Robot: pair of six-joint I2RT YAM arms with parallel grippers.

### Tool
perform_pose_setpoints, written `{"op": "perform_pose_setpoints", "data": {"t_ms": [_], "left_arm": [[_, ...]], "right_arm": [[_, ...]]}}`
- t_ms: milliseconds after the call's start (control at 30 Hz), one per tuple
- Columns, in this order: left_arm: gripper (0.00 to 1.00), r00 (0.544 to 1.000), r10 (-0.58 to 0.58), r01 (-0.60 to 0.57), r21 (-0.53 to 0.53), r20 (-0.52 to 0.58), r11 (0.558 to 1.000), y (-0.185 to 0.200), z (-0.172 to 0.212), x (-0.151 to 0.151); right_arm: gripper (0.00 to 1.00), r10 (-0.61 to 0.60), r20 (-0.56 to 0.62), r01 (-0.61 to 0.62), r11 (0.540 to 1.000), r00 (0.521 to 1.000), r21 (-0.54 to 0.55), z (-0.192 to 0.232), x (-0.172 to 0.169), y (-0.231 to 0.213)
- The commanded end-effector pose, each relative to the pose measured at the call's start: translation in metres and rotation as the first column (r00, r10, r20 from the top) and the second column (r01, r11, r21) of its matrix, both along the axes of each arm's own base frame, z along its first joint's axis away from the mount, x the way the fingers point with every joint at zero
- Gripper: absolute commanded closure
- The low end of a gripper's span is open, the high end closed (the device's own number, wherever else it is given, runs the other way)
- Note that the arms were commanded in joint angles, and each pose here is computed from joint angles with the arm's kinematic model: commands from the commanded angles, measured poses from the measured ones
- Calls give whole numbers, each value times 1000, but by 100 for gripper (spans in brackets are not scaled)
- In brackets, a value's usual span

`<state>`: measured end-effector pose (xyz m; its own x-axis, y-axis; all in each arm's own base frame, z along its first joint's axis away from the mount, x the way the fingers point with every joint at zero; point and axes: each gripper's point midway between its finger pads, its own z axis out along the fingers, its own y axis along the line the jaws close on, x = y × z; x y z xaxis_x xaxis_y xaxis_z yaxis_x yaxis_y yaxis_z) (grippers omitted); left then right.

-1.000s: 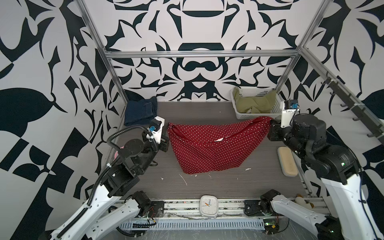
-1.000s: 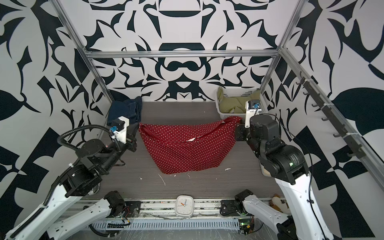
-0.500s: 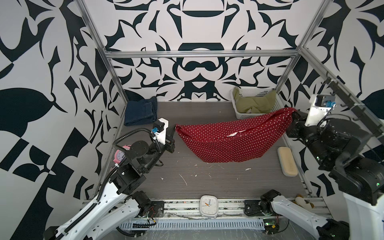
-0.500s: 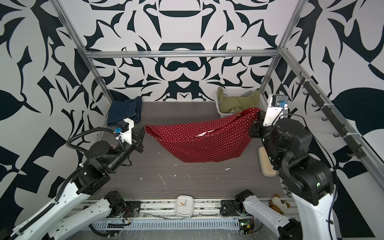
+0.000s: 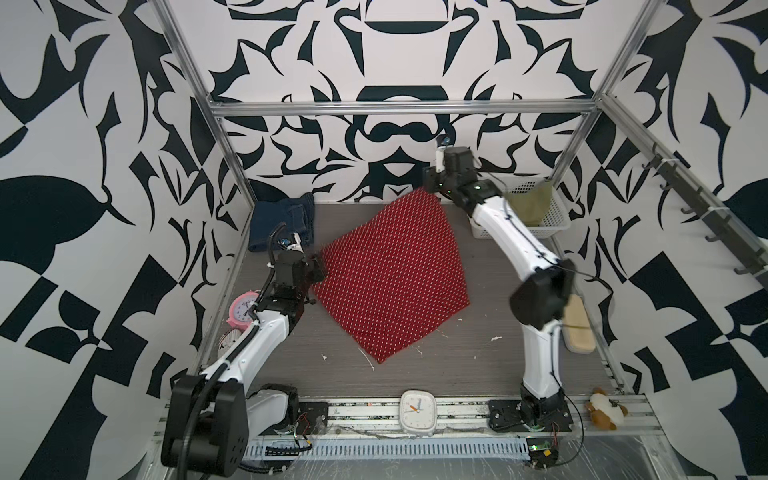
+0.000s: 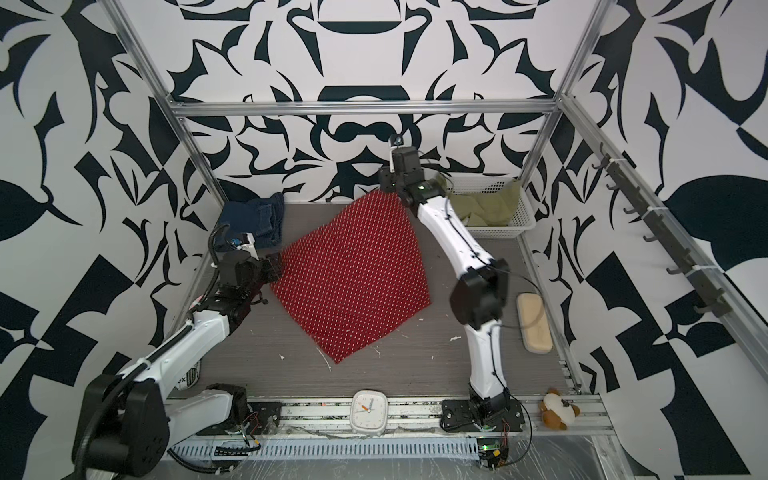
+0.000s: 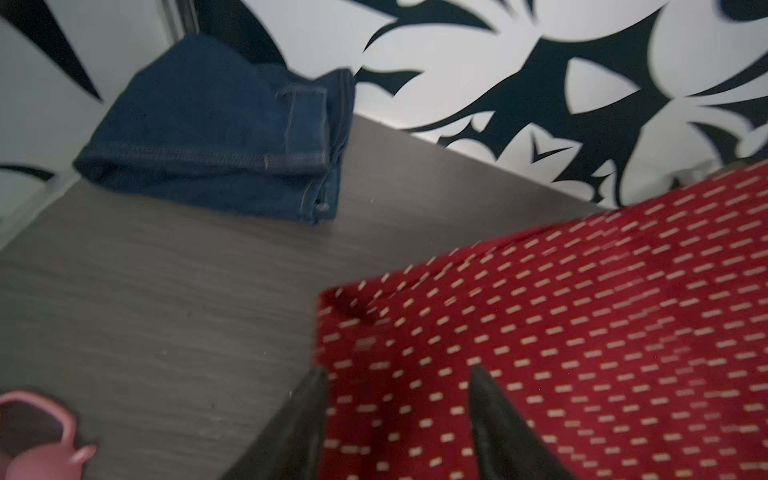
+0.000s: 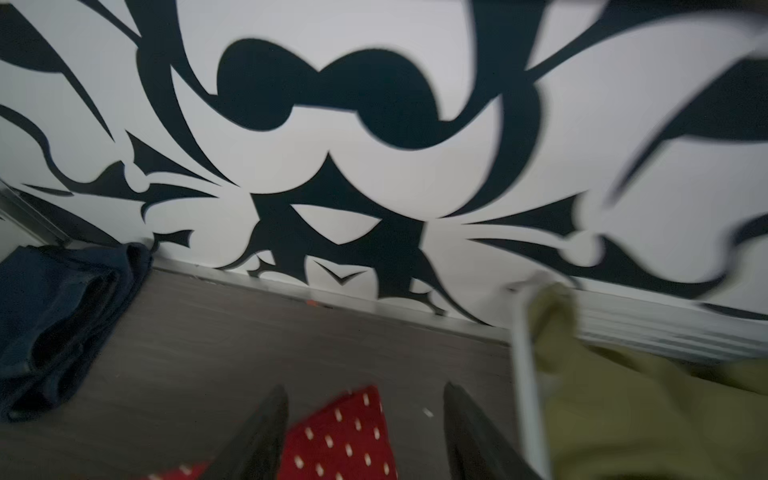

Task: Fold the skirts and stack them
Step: 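Lift the red skirt and pull both grippers apart to spread it wide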

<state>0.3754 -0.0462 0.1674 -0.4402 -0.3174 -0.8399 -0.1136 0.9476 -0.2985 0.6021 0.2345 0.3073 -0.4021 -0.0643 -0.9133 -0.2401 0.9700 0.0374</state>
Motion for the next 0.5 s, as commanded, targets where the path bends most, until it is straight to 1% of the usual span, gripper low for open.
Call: {"op": "perform_pose_setpoints", "data": {"t_ms": [0, 33, 100, 167, 200, 267, 333, 367, 400, 467], "left_arm": [[8, 986, 166, -166, 8, 5, 986, 32, 9, 2], [8, 985, 172, -172, 10, 17, 985, 34, 13, -1], [12, 985, 167, -167, 6, 43, 986, 35, 22, -6], [14, 987, 150, -150, -10, 58, 989, 33, 30, -13], [14, 991, 124, -123, -28, 58, 992, 28, 32, -15], [14, 997, 73, -72, -50, 22, 996, 18, 28, -20], [14, 999, 0, -4, -75, -49, 997, 4, 20, -24], [14, 996, -29, 21, -85, -86, 996, -1, 15, -26], [19, 991, -64, 52, -101, -121, 994, -7, 11, -29], [21, 975, -142, 120, -132, -170, 984, -22, 3, -33]], "right_arm": [[26, 88, 66, -97, 986, 994, 137, 47, 5, 27], [26, 101, 77, -112, 981, 992, 158, 51, 2, 31], [26, 138, 70, -149, 973, 988, 176, 59, -11, 36], [26, 166, 3, -164, 972, 986, 170, 60, -28, 39], [26, 172, -40, -163, 974, 984, 159, 55, -39, 40], [26, 171, -84, -157, 976, 982, 149, 40, -64, 36], [26, 185, -75, -168, 968, 980, 186, 30, -99, 28], [27, 178, -90, -157, 966, 980, 205, 25, -115, 20], [29, 161, -125, -130, 966, 979, 222, 14, -133, 10], [37, 148, -190, -99, 964, 971, 245, -10, -166, -1]]}}
